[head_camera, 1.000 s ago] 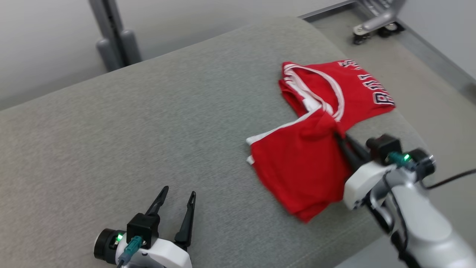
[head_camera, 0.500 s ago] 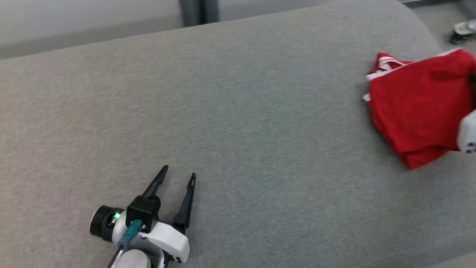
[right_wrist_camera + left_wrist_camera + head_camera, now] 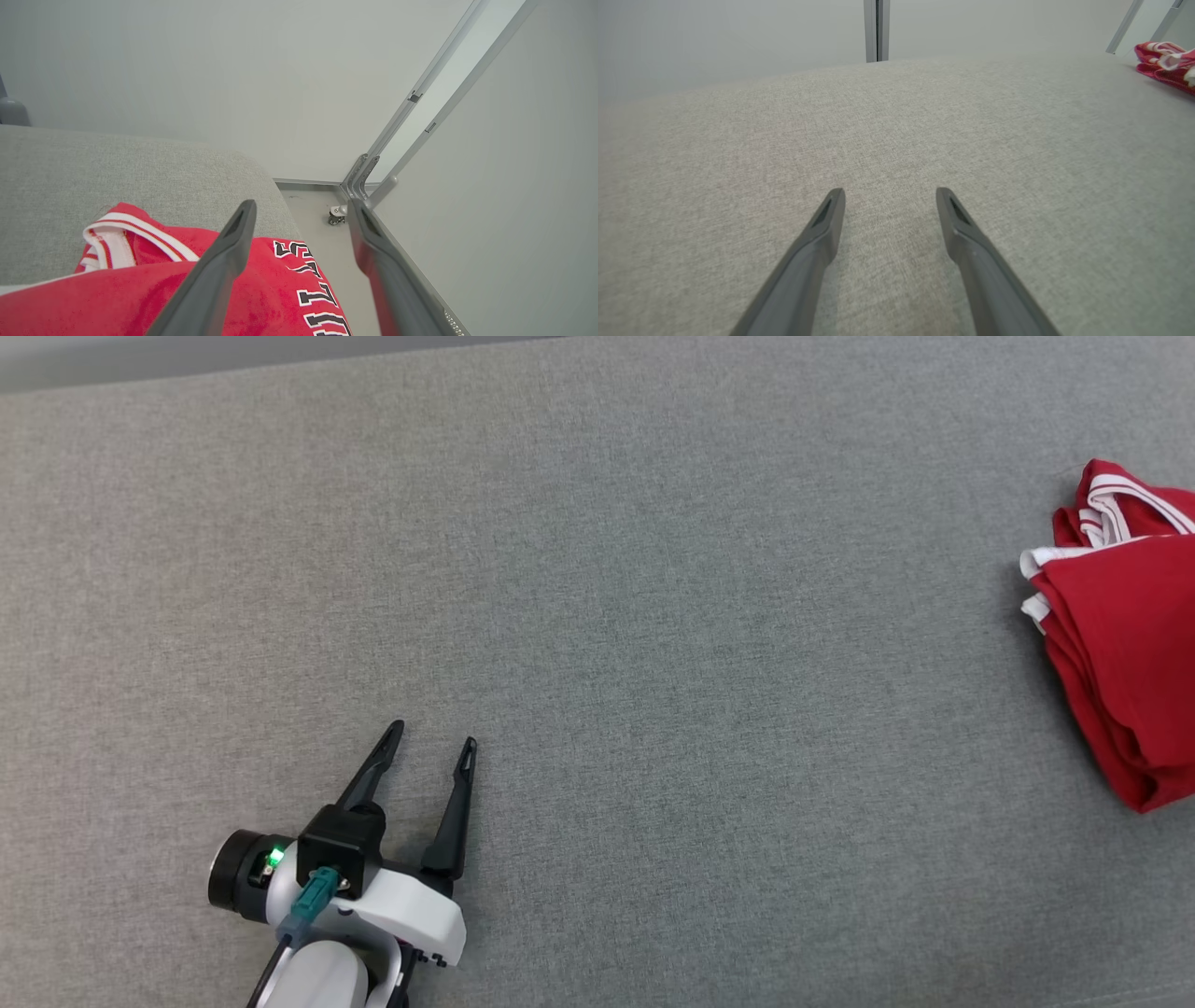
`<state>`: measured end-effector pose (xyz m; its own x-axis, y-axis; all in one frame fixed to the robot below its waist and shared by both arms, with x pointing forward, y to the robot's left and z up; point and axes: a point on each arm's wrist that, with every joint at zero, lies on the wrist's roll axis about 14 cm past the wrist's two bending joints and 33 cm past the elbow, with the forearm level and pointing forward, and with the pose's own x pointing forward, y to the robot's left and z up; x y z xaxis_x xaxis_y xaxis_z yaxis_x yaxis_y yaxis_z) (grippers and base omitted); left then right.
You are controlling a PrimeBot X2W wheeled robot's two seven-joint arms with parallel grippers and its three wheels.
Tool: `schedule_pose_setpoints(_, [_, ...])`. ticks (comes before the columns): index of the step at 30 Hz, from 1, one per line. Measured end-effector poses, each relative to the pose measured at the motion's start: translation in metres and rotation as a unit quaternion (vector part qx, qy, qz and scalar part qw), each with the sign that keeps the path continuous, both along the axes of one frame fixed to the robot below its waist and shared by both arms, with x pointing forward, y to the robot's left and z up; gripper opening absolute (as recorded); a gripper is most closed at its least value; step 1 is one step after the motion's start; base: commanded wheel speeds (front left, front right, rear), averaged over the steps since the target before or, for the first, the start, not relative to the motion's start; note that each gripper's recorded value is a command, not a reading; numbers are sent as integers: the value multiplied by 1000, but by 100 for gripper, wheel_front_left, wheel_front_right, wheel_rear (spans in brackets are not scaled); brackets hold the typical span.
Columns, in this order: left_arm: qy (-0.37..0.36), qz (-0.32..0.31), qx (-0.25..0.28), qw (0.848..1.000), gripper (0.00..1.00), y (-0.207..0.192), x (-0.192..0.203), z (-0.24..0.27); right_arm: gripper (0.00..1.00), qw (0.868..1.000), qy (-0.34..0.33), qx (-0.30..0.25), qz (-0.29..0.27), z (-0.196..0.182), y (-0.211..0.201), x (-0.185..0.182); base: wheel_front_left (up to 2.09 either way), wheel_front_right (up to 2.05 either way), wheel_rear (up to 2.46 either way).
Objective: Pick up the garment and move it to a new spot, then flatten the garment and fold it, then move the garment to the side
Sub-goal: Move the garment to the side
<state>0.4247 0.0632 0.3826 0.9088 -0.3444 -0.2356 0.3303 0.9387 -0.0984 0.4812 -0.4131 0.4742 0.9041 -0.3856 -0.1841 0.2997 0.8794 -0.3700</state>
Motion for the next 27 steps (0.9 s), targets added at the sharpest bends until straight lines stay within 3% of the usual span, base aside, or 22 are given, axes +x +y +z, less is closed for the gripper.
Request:
schedule_pose_setpoints(6, [-20, 19, -7, 1000, 100, 7, 3, 17, 100, 995, -65, 35, 60, 12, 74, 16, 0, 0, 0])
schedule_pose_setpoints(11, [-34, 38, -14, 999, 100, 14, 1, 31, 100, 985, -97, 82, 113, 14, 134, 8, 0, 0, 0])
schedule_pose_setpoints(16, [-45, 60, -17, 997, 100, 25, -5, 44, 100, 976, -113, 131, 130, 10, 162, -14, 0, 0, 0])
schedule_pose_setpoints(27, [-48, 141, -19, 989, 100, 72, -35, 55, 100, 966, -70, 197, 155, -29, 205, -70, 0, 0, 0])
